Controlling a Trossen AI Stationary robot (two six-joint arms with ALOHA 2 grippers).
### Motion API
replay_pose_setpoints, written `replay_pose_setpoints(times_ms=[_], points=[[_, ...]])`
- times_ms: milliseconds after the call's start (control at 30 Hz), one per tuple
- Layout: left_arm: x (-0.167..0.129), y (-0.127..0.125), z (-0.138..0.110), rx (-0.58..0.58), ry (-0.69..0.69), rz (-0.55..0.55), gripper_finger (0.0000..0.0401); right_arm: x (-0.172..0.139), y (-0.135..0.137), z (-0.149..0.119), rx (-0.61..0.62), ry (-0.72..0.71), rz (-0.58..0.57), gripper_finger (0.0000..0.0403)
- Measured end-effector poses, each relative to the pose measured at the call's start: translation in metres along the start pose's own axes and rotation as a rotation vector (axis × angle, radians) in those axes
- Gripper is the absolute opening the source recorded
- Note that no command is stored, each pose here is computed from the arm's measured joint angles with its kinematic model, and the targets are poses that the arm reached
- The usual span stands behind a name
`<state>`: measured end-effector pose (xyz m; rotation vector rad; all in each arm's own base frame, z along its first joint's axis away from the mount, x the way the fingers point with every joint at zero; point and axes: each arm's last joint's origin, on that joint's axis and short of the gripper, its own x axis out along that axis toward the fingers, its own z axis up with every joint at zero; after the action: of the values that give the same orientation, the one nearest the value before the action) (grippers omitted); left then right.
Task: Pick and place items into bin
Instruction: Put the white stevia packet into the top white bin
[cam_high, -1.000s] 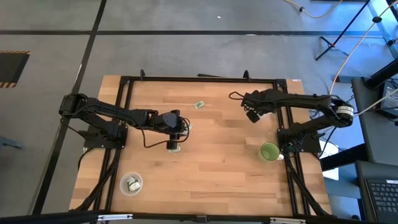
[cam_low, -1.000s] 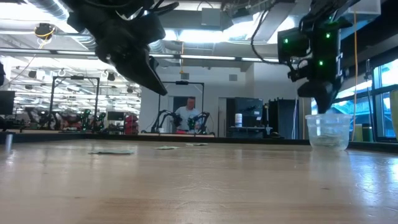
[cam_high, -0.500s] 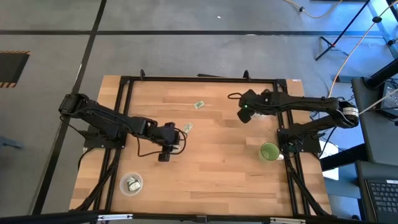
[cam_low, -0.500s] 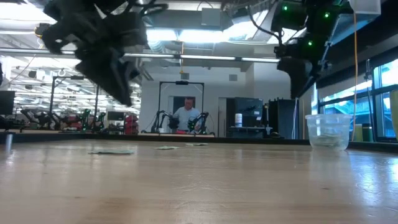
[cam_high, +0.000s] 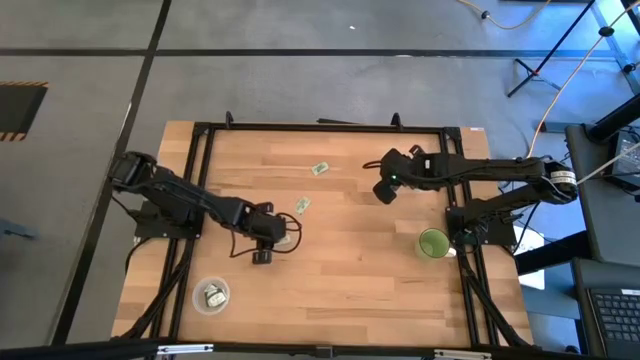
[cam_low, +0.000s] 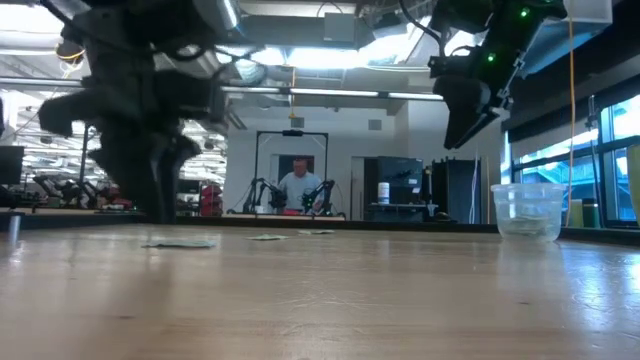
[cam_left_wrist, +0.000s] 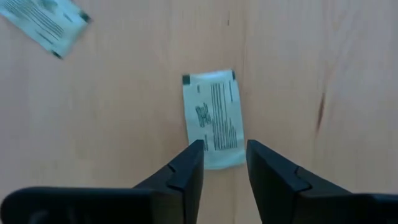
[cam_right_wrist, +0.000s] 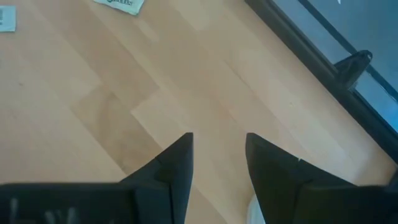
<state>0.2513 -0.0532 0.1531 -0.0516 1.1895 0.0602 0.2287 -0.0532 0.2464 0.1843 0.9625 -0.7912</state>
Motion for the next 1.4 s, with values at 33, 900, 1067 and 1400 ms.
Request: replay_pose_setpoints(times_ms=[33, 900, 1067, 1400], points=[[0.004, 0.0, -0.001, -0.001, 0.015, -0.004, 0.0117, 0.0, 0.0, 0.0, -0.001, 0.0, 0.0, 0.0149], [0.017, 0.0, -0.004, 0.065, 0.082, -0.03, 0.0003, -0.013, 0.03, 0.018, -0.271, -0.246, 0.297, 0.015], [0.006, 0.0, 0.0, 0.066, 0.01, -0.048, 0.0002, -0.026, 0.049, 0.018, -0.503, -0.366, 0.416, 0.015], [-0.008, 0.005, 0.035, -0.066, -0.288, -0.32, 0.0003, -0.038, 0.09, 0.0, -0.897, -0.494, 0.474, 0.0149]])
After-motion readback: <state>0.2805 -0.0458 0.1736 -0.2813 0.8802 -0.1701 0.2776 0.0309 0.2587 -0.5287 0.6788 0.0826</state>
